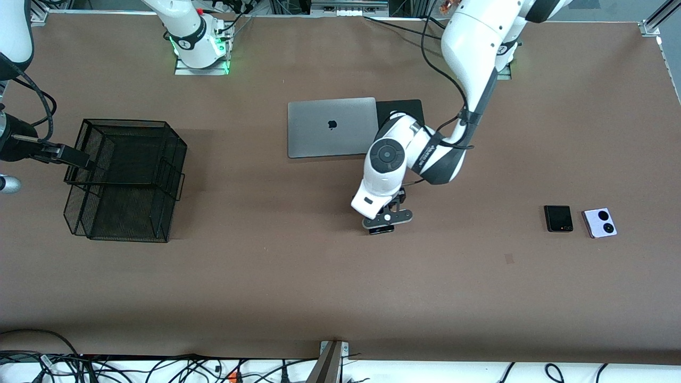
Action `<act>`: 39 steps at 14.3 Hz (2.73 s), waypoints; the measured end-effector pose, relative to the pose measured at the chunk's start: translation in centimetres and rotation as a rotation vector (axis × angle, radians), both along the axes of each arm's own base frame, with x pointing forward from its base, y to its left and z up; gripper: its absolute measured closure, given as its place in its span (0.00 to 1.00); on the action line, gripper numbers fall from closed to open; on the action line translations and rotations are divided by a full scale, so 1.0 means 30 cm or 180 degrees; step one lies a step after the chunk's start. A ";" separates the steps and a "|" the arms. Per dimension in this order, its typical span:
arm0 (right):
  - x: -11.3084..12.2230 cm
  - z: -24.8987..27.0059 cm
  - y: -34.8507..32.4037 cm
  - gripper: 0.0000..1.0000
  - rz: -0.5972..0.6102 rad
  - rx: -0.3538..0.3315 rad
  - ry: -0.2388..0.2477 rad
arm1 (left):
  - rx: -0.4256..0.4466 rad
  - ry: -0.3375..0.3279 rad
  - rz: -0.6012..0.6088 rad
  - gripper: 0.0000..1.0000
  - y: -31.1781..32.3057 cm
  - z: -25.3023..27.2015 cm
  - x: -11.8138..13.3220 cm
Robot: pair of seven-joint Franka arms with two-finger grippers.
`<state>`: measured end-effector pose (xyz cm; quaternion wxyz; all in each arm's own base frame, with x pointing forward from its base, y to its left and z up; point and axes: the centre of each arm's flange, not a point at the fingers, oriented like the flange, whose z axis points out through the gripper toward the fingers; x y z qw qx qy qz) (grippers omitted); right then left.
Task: Place phones with both arms
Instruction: 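Carry the bar phone with the left gripper toward the laptop and lower it, then open the left gripper to release the bar phone and lift away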
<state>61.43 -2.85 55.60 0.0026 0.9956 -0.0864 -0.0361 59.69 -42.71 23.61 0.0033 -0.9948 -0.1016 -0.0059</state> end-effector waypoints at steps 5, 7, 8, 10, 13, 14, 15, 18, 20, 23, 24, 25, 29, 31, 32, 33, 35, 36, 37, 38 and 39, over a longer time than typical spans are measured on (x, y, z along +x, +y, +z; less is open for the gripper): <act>0.000 0.000 -0.001 0.00 -0.0001 0.0000 0.0001 | -0.0162 -0.0087 -0.0032 0.22 -0.200 -0.012 -0.037; 0.000 0.000 -0.001 0.00 -0.0002 0.0000 0.0002 | -0.0214 -0.0132 -0.0081 0.22 -0.303 -0.034 -0.076; 0.000 -0.001 -0.001 0.00 -0.0002 0.0000 0.0002 | -0.0248 -0.0164 -0.0091 0.22 -0.348 -0.046 -0.094; 0.000 -0.001 -0.001 0.00 -0.0002 0.0000 0.0002 | -0.0347 -0.0261 -0.0117 0.22 -0.409 -0.066 -0.111; 0.000 -0.001 -0.001 0.00 -0.0002 0.0000 0.0002 | -0.0451 -0.0370 -0.0141 0.22 -0.437 -0.128 -0.114; 0.000 -0.001 -0.001 0.00 -0.0002 0.0000 0.0002 | -0.0470 -0.0396 -0.0139 0.22 -0.436 -0.151 -0.111; 0.000 -0.001 -0.001 0.00 -0.0003 0.0000 0.0002 | -0.0471 -0.0413 -0.0133 0.22 -0.431 -0.174 -0.106; 0.000 -0.001 -0.001 0.00 -0.0003 0.0000 0.0003 | -0.0488 -0.0455 -0.0107 0.22 -0.419 -0.194 -0.087; 0.000 -0.001 -0.001 0.00 -0.0003 0.0000 0.0003 | -0.0483 -0.0466 -0.0100 0.22 -0.414 -0.193 -0.081; 0.000 -0.001 -0.001 0.00 -0.0003 0.0000 0.0003 | -0.0481 -0.0465 -0.0080 0.22 -0.408 -0.196 -0.076; 0.000 -0.001 -0.001 0.00 -0.0003 0.0000 0.0003 | -0.0476 -0.0466 -0.0075 0.17 -0.404 -0.201 -0.073; 0.000 -0.001 -0.001 0.00 -0.0004 0.0000 0.0003 | -0.0468 -0.0474 -0.0068 0.10 -0.397 -0.212 -0.068; 0.000 -0.001 -0.001 0.00 -0.0004 0.0000 0.0003 | -0.0484 -0.0499 -0.0027 0.00 -0.387 -0.244 -0.060; 0.000 -0.001 -0.001 0.00 -0.0004 0.0000 0.0004 | -0.0510 -0.0514 0.0071 0.00 -0.391 -0.228 -0.054; 0.000 -0.001 -0.001 0.00 -0.0004 0.0000 0.0004 | -0.0495 -0.0503 0.0131 0.00 -0.387 -0.216 -0.047; 0.000 -0.001 -0.001 0.00 -0.0004 0.0000 0.0004 | -0.0424 -0.0459 0.0177 0.00 -0.371 -0.199 -0.032; 0.000 -0.001 -0.002 0.00 -0.0004 0.0000 0.0004 | -0.0284 -0.0354 0.0259 0.00 -0.314 -0.100 0.020; 0.000 -0.001 -0.002 0.00 -0.0004 0.0000 0.0004 | -0.0224 -0.0306 0.0270 0.00 -0.275 -0.026 0.050; 0.000 -0.001 -0.002 0.00 -0.0004 0.0000 0.0005 | -0.0156 -0.0254 0.0223 0.00 -0.233 0.054 0.074; 0.000 -0.001 -0.002 0.00 -0.0004 0.0000 0.0004 | -0.0080 -0.0196 0.0136 0.00 -0.189 0.120 0.093; 0.000 -0.001 -0.002 0.00 -0.0005 0.0000 0.0005 | 0.0006 -0.0122 0.0014 0.00 -0.139 0.168 0.112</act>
